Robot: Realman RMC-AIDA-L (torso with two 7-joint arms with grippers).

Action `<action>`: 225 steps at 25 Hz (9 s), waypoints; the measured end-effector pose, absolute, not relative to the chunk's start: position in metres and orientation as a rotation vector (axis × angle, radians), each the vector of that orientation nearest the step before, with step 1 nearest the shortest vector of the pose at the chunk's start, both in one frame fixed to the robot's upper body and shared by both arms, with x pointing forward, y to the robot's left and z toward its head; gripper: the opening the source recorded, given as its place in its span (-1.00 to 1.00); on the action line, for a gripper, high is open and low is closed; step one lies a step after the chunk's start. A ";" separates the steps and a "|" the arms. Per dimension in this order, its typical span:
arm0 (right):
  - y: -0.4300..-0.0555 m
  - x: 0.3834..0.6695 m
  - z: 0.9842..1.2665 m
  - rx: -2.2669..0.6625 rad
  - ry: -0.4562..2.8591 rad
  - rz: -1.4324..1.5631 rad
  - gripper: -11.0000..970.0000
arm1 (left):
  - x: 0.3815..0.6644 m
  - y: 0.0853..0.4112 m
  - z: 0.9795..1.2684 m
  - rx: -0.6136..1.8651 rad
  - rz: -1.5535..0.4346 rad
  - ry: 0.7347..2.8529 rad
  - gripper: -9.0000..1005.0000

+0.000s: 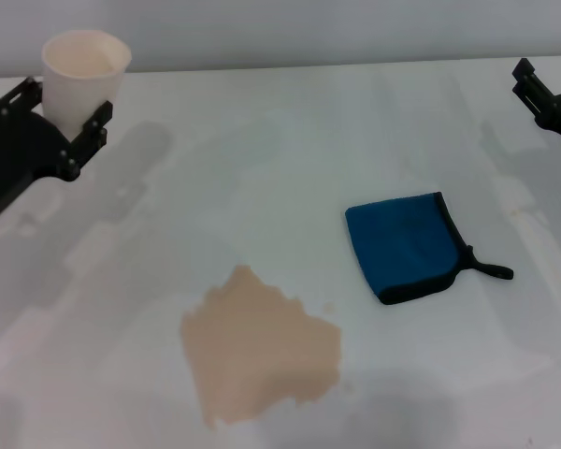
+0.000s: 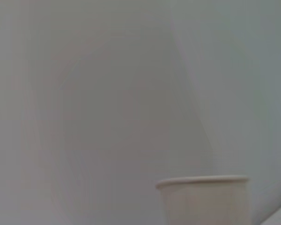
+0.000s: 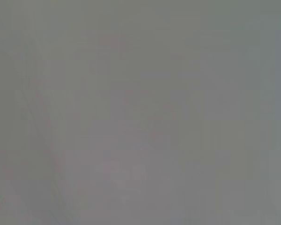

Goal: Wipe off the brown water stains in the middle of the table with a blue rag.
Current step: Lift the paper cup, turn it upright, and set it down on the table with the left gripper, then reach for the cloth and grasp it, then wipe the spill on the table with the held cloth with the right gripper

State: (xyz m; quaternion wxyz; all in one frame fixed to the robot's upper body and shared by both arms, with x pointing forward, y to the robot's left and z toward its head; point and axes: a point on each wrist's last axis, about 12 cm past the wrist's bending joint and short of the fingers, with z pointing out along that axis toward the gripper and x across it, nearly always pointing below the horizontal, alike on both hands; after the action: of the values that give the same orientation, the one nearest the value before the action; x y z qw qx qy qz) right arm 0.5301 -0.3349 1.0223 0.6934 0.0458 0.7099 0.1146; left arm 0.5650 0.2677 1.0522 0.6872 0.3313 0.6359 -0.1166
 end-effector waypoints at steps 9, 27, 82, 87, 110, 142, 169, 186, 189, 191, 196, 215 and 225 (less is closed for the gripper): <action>-0.335 0.530 1.022 0.097 1.587 0.257 0.80 | 0.561 0.236 1.028 0.510 -0.209 1.548 0.15; -0.338 0.520 1.016 0.125 1.603 0.249 0.80 | 0.552 0.228 0.999 0.424 -0.207 1.787 0.14; -0.338 0.525 1.022 0.100 1.578 0.248 0.80 | 0.483 0.231 0.973 0.308 -0.313 1.817 0.78; -0.338 0.526 1.022 0.091 1.577 0.248 0.80 | 0.467 0.230 0.970 0.252 -0.343 1.817 0.78; -0.299 0.583 1.050 -0.197 1.878 0.653 0.79 | 0.405 0.282 0.976 -0.195 -0.274 1.630 0.78; -0.181 0.601 1.161 -1.056 2.503 0.211 0.74 | 0.426 0.299 0.984 -0.202 -0.279 1.584 0.78; -0.202 0.603 1.107 -1.020 2.768 0.098 0.74 | 0.425 0.296 0.982 -0.203 -0.287 1.592 0.78; -0.199 0.604 1.103 -1.054 2.791 0.071 0.63 | 0.427 0.295 0.983 -0.199 -0.290 1.590 0.78; -0.199 0.604 1.103 -1.053 2.802 0.070 0.57 | 0.428 0.295 0.983 -0.198 -0.293 1.588 0.78; -0.199 0.604 1.103 -1.055 2.808 0.069 0.53 | 0.429 0.295 0.984 -0.196 -0.294 1.586 0.78; -0.199 0.603 1.105 -1.066 2.827 0.074 0.44 | 0.431 0.294 0.985 -0.192 -0.298 1.583 0.78; -0.199 0.606 1.111 -1.067 2.864 0.078 -0.42 | 0.436 0.293 0.987 -0.188 -0.310 1.574 0.78; -0.191 0.605 1.110 -1.083 2.849 0.103 -0.77 | 0.440 0.292 0.988 -0.183 -0.315 1.568 0.78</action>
State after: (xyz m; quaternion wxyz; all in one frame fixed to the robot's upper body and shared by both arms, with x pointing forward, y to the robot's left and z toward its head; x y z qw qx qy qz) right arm 0.6047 -0.1915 1.1102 0.0459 -0.3549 0.9332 0.0337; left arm 0.4397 0.2921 0.9883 0.6933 -0.0820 0.7020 -0.1408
